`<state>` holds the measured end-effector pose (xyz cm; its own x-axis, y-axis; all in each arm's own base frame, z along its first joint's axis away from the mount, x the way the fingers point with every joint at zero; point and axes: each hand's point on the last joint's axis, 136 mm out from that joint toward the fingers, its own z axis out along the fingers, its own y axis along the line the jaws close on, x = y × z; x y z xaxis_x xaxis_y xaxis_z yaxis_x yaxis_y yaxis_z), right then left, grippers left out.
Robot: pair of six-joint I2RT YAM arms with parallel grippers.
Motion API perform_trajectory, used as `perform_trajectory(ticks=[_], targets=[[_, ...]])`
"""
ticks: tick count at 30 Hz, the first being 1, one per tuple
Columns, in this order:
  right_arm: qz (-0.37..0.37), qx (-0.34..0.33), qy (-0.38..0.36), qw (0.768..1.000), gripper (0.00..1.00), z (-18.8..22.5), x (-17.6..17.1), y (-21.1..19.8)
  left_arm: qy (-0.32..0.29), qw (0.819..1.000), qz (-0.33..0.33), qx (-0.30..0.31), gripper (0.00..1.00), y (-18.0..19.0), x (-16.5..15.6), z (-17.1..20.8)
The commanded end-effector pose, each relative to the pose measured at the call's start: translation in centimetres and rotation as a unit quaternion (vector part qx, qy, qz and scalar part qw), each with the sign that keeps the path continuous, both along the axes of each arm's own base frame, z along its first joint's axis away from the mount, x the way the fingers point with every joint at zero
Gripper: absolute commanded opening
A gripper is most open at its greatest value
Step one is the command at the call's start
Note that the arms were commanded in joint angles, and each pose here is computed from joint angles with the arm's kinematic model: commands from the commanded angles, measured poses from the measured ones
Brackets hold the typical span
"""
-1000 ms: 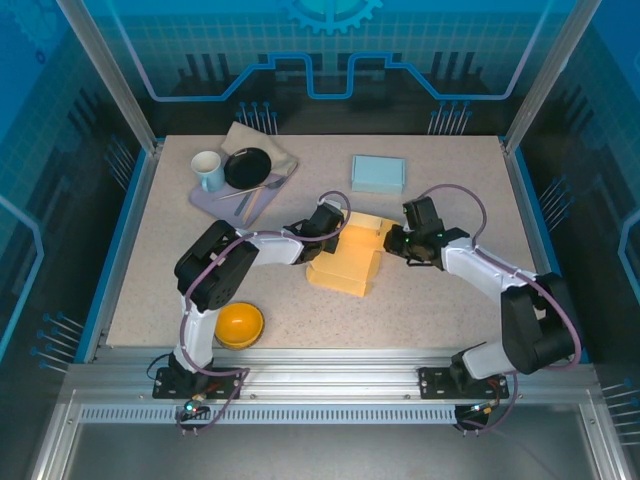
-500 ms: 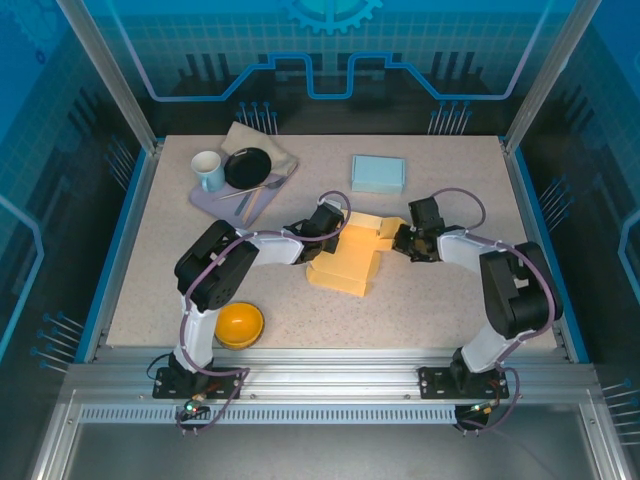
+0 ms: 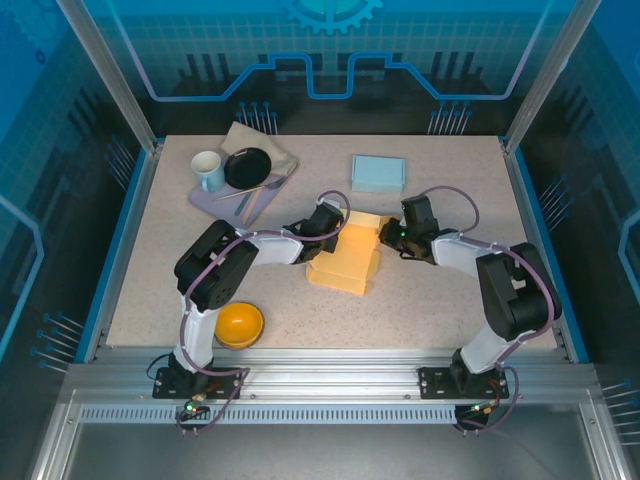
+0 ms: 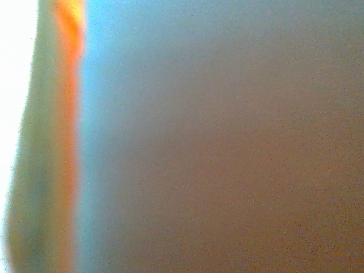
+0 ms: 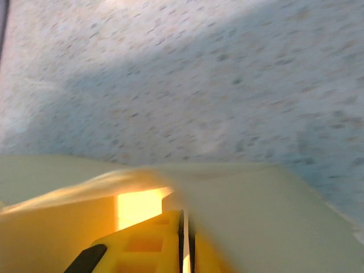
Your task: Fold the paper box
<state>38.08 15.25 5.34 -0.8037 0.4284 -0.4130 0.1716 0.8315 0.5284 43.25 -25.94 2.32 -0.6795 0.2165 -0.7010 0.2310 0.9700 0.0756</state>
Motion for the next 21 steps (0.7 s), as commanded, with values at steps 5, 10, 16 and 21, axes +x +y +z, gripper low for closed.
perform_trajectory(ticks=[5,10,16,21], targets=[[0.028,0.024,0.015,0.999,0.13,0.1,-0.3,4.0,0.077,0.994,-0.006,0.071,0.02,2.3,-2.8,-4.9],[0.023,0.001,0.048,0.999,0.12,-2.6,-1.2,4.4,0.077,0.994,-0.006,0.072,0.02,2.4,-2.8,-4.9],[0.020,-0.018,0.056,0.998,0.11,-3.6,-1.2,4.9,0.078,0.994,-0.008,0.073,0.02,2.3,-2.8,-4.9],[0.039,-0.027,0.019,0.999,0.14,0.3,-0.6,4.7,0.078,0.994,-0.007,0.073,0.02,2.4,-2.7,-4.9]])
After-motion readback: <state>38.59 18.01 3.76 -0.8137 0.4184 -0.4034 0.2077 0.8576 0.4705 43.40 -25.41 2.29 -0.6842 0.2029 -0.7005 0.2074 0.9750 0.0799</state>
